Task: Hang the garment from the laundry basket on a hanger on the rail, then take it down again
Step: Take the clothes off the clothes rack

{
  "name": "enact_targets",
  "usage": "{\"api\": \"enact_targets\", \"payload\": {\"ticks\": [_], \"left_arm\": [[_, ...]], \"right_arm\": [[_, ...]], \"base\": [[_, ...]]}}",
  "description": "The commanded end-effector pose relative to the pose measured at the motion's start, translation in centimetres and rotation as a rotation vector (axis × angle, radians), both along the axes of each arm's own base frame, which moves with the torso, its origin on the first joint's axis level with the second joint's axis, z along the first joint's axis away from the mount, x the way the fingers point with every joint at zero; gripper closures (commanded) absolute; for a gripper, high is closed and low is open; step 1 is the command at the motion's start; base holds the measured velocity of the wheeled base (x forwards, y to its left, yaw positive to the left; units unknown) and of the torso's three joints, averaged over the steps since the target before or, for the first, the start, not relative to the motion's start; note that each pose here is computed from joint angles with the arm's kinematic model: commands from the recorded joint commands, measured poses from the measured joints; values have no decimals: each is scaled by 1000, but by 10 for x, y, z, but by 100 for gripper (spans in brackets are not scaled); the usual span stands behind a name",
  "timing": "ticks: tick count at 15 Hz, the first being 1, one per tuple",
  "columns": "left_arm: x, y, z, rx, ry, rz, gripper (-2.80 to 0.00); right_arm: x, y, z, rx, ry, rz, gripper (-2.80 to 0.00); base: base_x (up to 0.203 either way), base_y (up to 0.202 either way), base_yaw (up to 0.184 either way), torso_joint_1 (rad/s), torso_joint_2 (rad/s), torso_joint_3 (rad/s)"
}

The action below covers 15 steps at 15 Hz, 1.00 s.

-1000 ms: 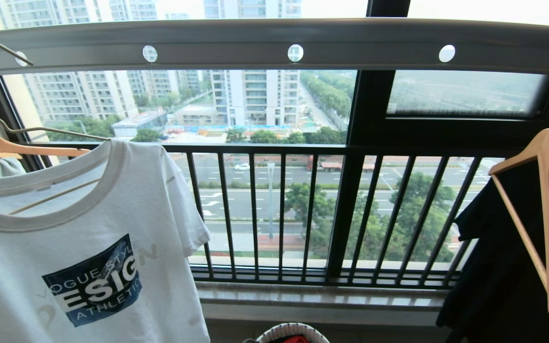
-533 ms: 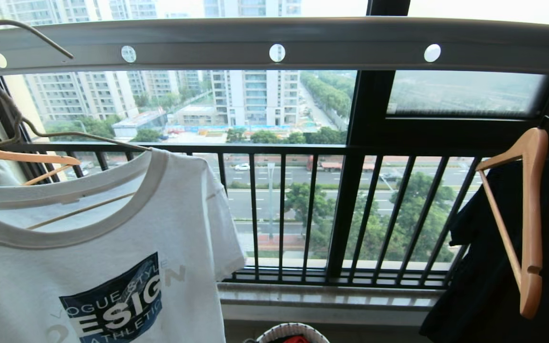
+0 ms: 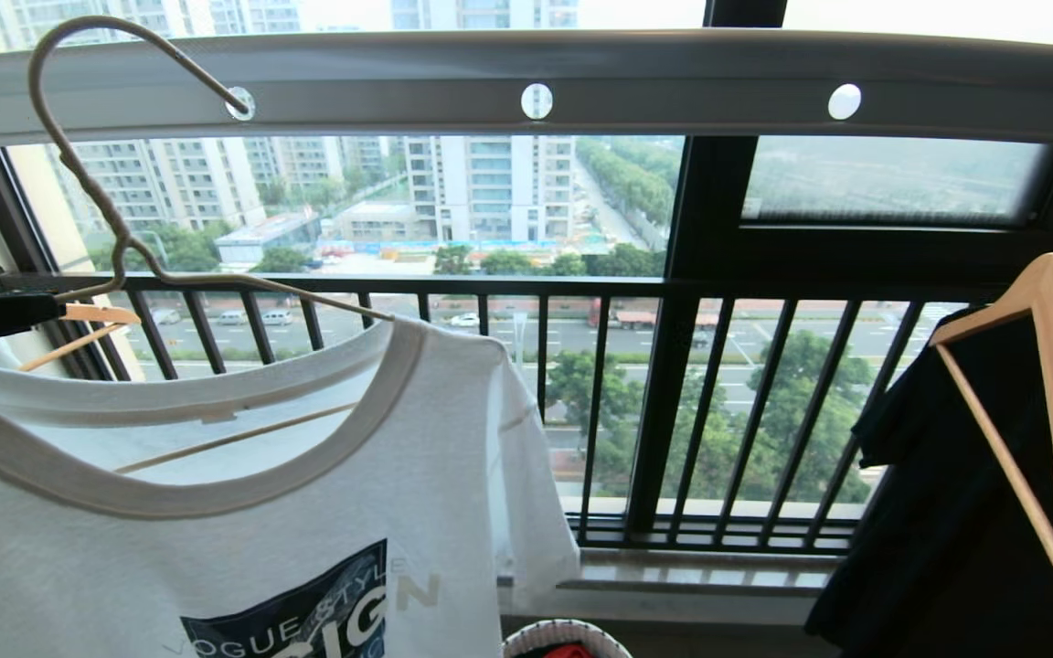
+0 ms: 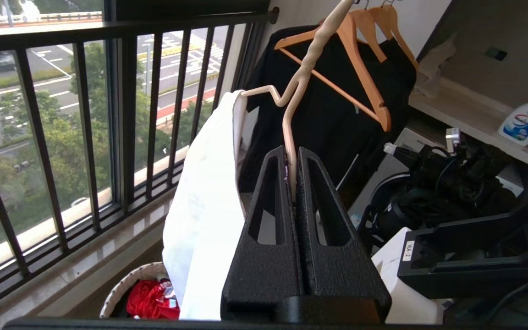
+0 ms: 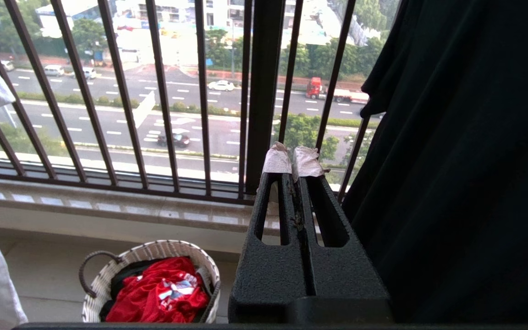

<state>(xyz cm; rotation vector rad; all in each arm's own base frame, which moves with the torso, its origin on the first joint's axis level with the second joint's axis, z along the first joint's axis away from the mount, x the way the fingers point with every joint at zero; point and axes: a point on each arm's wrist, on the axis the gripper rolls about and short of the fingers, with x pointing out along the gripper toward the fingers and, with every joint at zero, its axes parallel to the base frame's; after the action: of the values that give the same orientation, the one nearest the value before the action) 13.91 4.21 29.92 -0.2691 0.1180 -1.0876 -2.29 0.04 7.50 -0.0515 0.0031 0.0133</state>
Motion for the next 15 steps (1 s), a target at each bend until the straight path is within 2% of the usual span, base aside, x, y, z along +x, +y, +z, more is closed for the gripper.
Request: {"api": "enact_targets", "payload": {"ticks": [1,4,6,12,14,15], "left_arm": [[7,-4,-3,-17,49,-52,0],[11,-18,-3,-57,115,-141,0],[21,-24,-7,-103,145,-169,0],[52,-36,-31,-189,258,-213,0],[53,-45,-34,-229,258,-214,0],[54,-46,-36,-228,246,-211,0]], "right_arm": [[0,0,0,-2,3,1,0],[0,0,0,-5,1,1,0],[0,0,0,-18,2,4,0],[-1,0,4,-38,-14,21,0],[-5,1,16,-36,-56,34,0],[-7,1,23,-36,-77,52,0]], "base": [[0,0,0,0,0,0],[0,0,0,0,0,0],[0,0,0,0,0,0],[0,0,0,0,0,0],[0,0,0,0,0,0],[0,0,0,0,0,0]]}}
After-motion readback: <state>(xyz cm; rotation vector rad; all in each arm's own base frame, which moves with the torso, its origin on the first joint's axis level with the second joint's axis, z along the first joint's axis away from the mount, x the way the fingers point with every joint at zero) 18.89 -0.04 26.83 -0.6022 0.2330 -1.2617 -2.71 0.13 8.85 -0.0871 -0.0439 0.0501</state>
